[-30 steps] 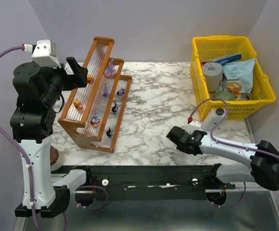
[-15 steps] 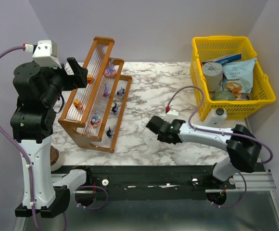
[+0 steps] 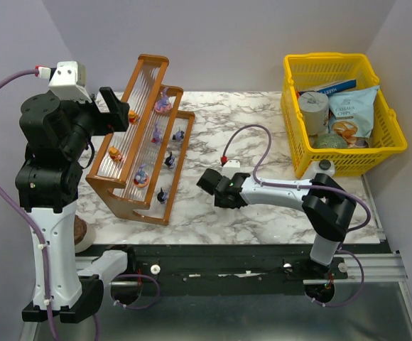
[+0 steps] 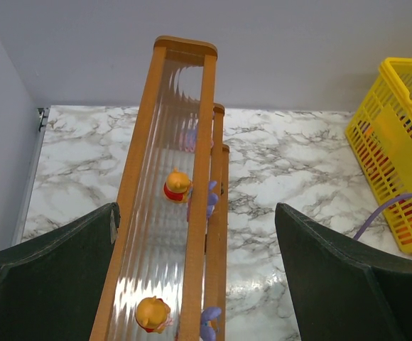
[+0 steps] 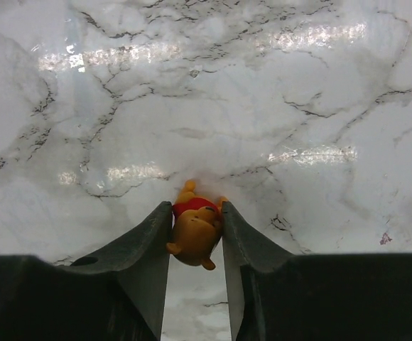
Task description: Place and organize the plastic toys onto the shelf
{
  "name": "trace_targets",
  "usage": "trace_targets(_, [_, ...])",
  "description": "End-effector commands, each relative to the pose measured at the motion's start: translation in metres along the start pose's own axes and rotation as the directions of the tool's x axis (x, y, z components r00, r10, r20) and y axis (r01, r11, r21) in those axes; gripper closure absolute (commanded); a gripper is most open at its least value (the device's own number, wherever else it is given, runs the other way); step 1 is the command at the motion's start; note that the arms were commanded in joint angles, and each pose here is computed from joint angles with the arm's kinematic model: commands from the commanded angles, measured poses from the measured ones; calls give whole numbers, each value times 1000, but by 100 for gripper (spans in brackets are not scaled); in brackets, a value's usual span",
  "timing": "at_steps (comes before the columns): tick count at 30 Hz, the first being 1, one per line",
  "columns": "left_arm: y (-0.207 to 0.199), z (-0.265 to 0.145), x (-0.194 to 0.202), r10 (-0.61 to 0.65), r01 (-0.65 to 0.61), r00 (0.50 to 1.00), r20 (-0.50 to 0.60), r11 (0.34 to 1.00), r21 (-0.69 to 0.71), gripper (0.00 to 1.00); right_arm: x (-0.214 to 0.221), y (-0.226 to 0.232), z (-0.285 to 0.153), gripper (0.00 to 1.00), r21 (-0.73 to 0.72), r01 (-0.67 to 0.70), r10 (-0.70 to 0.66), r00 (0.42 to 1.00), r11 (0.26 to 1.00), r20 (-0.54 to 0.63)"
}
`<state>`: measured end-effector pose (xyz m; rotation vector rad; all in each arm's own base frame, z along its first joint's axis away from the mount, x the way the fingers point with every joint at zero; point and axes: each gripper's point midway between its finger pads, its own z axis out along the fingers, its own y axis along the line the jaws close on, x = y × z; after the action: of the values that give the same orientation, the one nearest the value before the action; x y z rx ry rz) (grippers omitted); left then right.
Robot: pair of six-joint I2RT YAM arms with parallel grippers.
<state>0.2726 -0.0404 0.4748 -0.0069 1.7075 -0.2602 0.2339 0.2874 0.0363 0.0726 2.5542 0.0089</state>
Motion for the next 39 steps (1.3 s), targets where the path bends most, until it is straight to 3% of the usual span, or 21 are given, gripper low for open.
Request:
trace_targets(1, [3,0,4,17,-17,1000,-10,1000,-8,1,-8,11,-5,43,-52,33,-32,999,998,17])
trace_targets(4, [3,0,4,20,-20,1000,-10,1000,-8,1,-20,16,-15,28,-87,42,-38,998,995,50])
trace_targets(7, [4,1,4,21,-21,1000,-13,1000,-12,1,-33,20,-27,20,-119,47,-37,996,992,80])
trace_targets(12, [3,-1,5,20,-20,1000,-10,1000,-8,1,-49,11,-45,18,-161,13,4,994,987,107])
trace_targets(18, [3,-1,7,20,-20,1000,-14,1000,-6,1,-72,-21,-45,43,-205,-84,110,987,975,119])
trace_targets(22, [2,-1,8,18,-18,1000,-15,1000,-1,1,-69,-33,-20,77,-201,-91,105,993,975,58])
trace_targets(25, [1,0,7,15,-15,1000,-15,1000,2,1,-64,-31,-3,90,-194,-60,66,997,979,28])
trace_targets(30, [0,2,9,11,-11,1000,-22,1000,8,1,-45,-20,19,99,-227,-54,42,997,972,-59])
trace_targets(39, [-1,5,8,3,-3,1000,-24,1000,13,1,-4,-23,32,99,-244,-80,35,982,966,-186])
